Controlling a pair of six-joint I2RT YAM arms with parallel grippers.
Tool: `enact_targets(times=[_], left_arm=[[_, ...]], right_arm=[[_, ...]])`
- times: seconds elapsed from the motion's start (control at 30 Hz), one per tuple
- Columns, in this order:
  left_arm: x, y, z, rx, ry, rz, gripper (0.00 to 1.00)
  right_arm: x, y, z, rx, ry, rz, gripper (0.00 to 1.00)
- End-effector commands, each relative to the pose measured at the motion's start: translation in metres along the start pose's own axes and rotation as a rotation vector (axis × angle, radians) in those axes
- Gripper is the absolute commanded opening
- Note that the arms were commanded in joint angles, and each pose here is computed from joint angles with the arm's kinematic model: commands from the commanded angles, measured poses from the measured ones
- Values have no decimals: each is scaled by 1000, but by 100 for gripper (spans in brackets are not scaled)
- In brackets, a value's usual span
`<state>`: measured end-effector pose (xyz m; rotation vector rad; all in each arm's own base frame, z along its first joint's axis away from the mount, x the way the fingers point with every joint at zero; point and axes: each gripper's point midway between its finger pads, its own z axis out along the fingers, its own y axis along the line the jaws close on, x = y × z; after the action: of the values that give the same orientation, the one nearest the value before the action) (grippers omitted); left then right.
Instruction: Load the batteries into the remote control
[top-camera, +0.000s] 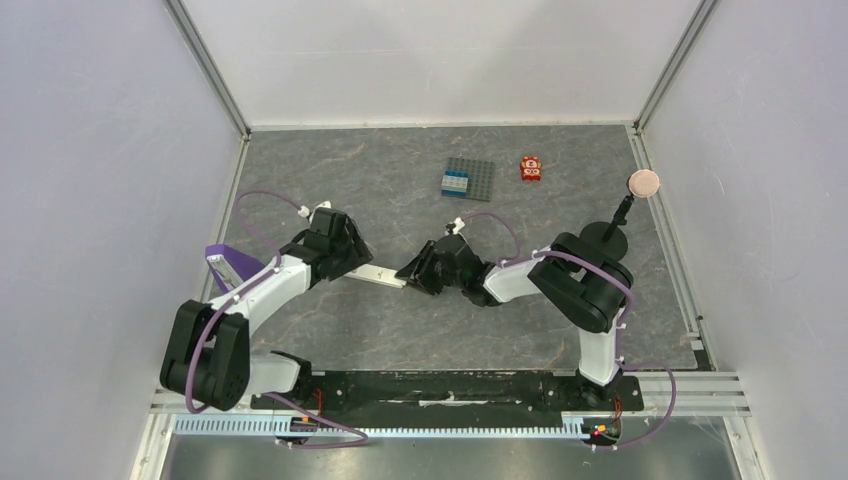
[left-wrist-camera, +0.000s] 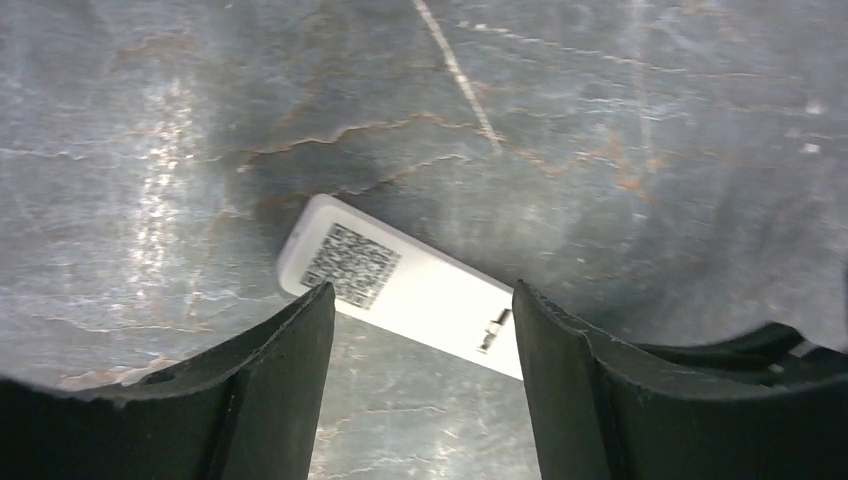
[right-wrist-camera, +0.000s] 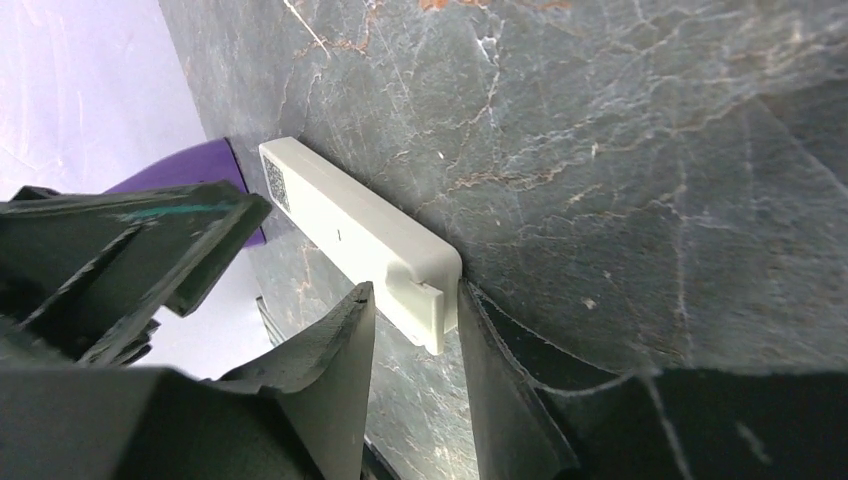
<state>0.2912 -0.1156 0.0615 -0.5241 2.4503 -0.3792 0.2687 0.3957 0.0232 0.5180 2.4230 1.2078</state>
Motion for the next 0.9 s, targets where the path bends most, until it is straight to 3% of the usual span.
enact_targets(times=[0.0,0.33,0.87], left_arm=[[-12,31,11,-165,-59,62,73],[3,42,19,-173,-32,78,74],[-9,45,5,-199,-70,116,74]], right_arm=[[7,-120,-8,408,-5,-114,41],[7,-124,-7,422,-4,-144,40],[3,-137,-3,453,54,-330,29]])
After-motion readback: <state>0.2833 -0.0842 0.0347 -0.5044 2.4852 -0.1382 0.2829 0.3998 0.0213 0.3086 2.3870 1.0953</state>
